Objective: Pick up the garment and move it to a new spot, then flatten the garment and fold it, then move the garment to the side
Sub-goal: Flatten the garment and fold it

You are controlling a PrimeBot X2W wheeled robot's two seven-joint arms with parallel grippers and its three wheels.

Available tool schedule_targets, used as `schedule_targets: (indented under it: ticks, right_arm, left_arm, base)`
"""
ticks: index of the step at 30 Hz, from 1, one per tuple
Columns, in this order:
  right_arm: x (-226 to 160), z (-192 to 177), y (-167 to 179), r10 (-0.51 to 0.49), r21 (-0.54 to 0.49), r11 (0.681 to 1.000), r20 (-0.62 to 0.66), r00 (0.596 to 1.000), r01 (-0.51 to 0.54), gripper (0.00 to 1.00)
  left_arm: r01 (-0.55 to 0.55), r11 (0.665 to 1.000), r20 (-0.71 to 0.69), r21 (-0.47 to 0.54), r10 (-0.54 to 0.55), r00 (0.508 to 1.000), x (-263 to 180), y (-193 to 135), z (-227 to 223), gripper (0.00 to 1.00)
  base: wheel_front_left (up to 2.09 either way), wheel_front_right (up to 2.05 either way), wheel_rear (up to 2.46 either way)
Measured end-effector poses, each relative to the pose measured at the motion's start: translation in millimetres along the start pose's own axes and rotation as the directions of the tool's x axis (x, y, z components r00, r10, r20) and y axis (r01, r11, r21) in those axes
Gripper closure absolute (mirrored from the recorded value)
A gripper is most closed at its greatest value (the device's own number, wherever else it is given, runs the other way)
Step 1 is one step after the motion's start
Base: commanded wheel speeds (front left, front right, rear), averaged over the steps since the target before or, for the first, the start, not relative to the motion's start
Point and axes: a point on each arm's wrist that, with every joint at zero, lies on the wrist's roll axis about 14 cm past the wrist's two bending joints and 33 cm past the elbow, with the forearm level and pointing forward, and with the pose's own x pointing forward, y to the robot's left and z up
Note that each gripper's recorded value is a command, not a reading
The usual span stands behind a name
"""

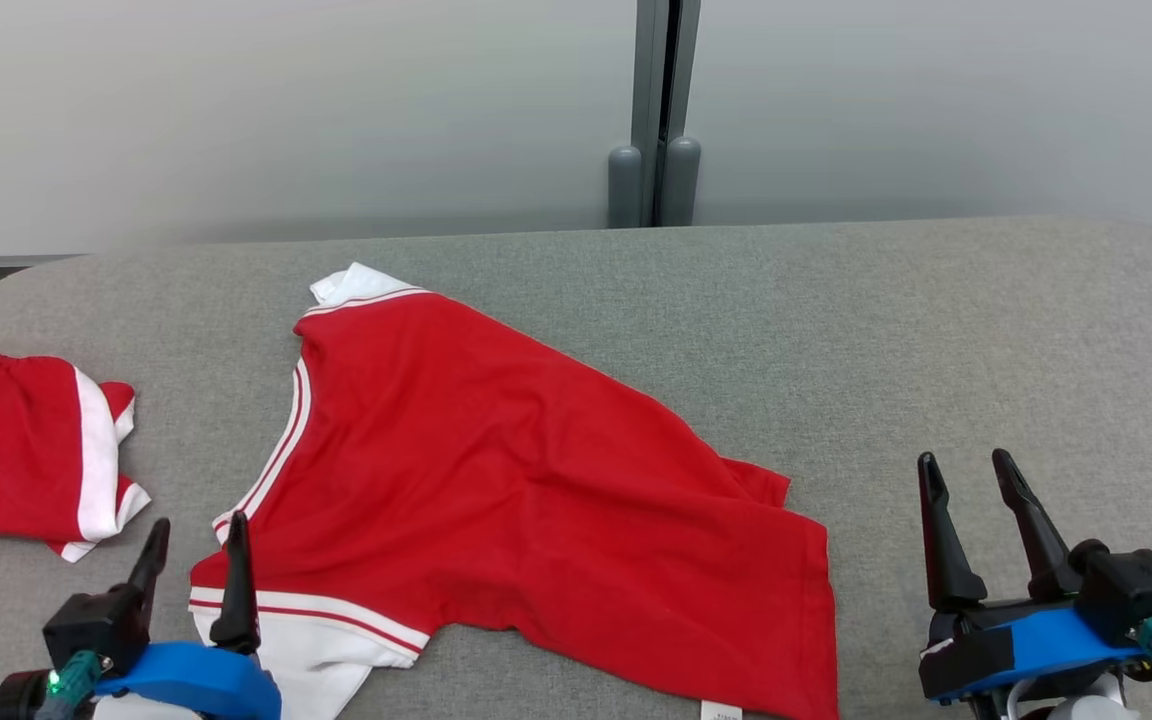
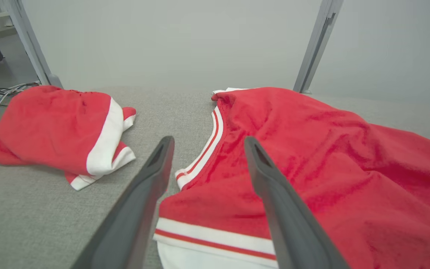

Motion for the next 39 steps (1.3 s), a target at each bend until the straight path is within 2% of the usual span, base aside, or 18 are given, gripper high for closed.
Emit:
schedule_targets:
  ticks: [4, 8, 13, 24, 32, 39]
  right_arm:
    - [-2, 3, 1, 0.003, -0.001, 1.000, 0.010, 1.000, -0.003, 0.00]
    - [-2, 9, 4, 0.012, -0.001, 1.000, 0.027, 1.000, -0.012, 0.00]
    - [-9, 10, 7, 0.018, 0.001, 1.000, 0.030, 0.999, -0.018, 0.00]
    - [-29, 3, 8, 0.020, -0.003, 1.000, 0.004, 1.000, -0.020, 0.00]
    - [-35, 4, 16, 0.048, -0.021, 0.999, -0.003, 0.999, -0.048, 0.00]
    - [-34, 4, 18, 0.057, -0.043, 0.997, -0.016, 0.998, -0.058, 0.00]
  left_arm:
    - [-0.044, 0.999, 0.124, -0.005, 0.044, 0.991, -3, 9, 36, 0.00]
    - [-0.081, 0.997, 0.271, -0.009, 0.081, 0.959, -14, 13, 79, 0.00]
    - [-0.118, 0.993, 0.335, -0.008, 0.114, 0.935, -37, 20, 94, 0.00]
    - [-0.133, 0.991, 0.263, 0.029, 0.121, 0.957, -65, 31, 62, 0.00]
    - [-0.111, 0.992, 0.213, 0.067, 0.094, 0.973, -65, 24, 48, 0.00]
    - [-0.063, 0.994, 0.214, 0.088, 0.043, 0.976, -54, 12, 59, 0.00]
  base:
    - [0.00, 0.00, 0.00]
    - [0.00, 0.00, 0.00]
    - [0.00, 0.00, 0.00]
    - [0.00, 0.00, 0.00]
    - [0.00, 0.00, 0.00]
    - [0.00, 0.00, 0.00]
